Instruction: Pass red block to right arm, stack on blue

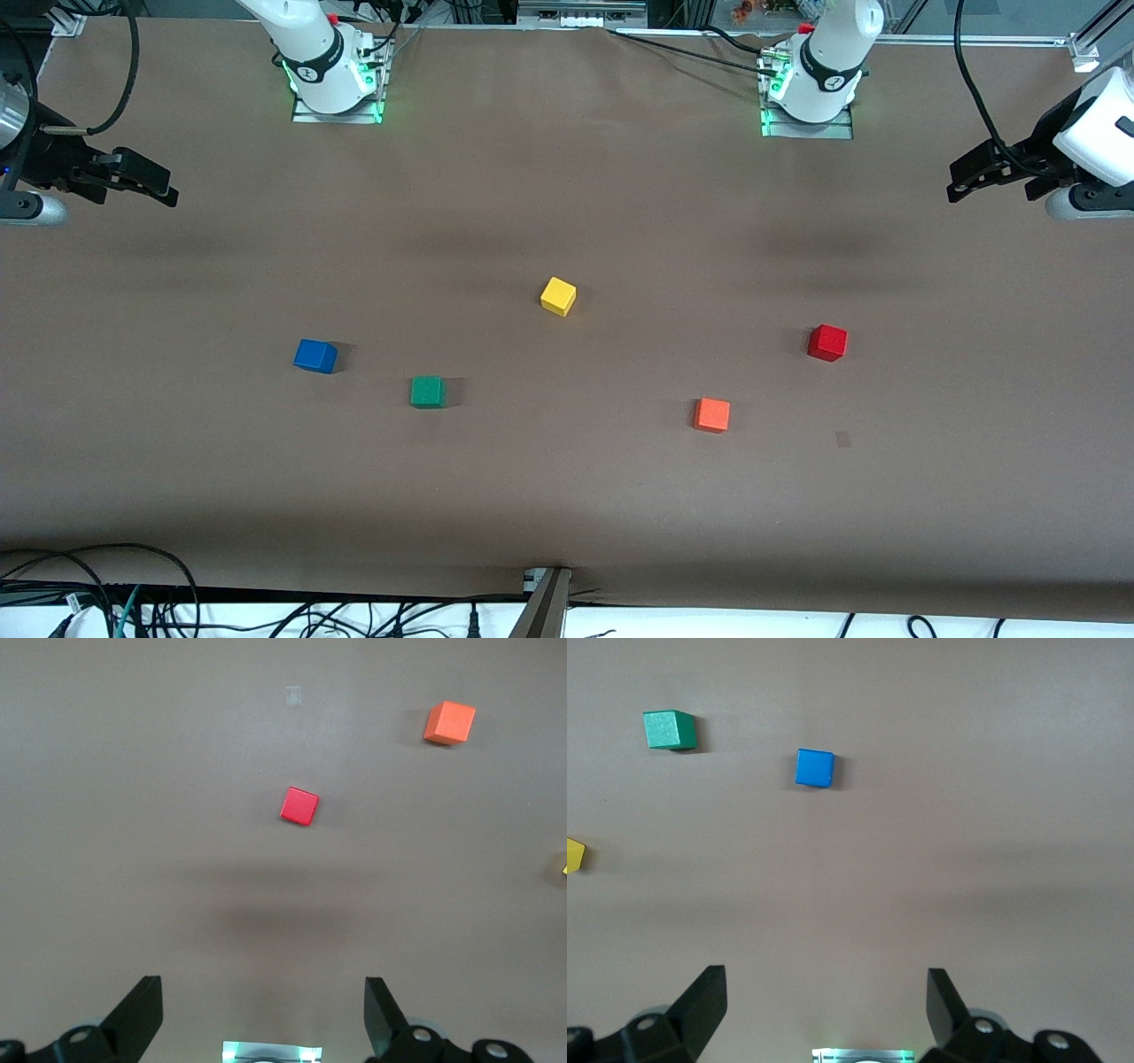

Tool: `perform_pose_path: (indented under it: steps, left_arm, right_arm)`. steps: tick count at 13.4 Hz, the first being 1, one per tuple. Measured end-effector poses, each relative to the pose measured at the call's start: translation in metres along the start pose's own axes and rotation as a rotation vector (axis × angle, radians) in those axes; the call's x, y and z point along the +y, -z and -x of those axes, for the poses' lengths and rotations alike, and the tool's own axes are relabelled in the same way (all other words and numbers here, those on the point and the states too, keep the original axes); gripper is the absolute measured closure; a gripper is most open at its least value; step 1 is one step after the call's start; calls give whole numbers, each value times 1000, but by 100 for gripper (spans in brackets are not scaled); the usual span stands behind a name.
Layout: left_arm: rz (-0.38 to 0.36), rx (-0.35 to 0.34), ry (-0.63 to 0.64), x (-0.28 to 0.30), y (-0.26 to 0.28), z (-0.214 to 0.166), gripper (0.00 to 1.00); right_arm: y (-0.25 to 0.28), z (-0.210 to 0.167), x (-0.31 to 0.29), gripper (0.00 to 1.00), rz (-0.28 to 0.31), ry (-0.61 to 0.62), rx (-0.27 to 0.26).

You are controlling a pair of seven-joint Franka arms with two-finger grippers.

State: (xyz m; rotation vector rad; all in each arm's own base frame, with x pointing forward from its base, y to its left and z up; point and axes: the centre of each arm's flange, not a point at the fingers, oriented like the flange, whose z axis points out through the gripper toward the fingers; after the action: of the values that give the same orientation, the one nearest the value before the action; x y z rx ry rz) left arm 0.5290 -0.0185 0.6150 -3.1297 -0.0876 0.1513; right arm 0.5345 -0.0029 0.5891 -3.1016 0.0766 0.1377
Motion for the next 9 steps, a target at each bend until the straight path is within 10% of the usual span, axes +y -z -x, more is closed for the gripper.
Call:
perform_pose_path:
  steps: [9]
  left_arm:
    - [7,18,-5,2,4,-16,0]
  right_arm:
    - [0,0,0,0,0,0,-2]
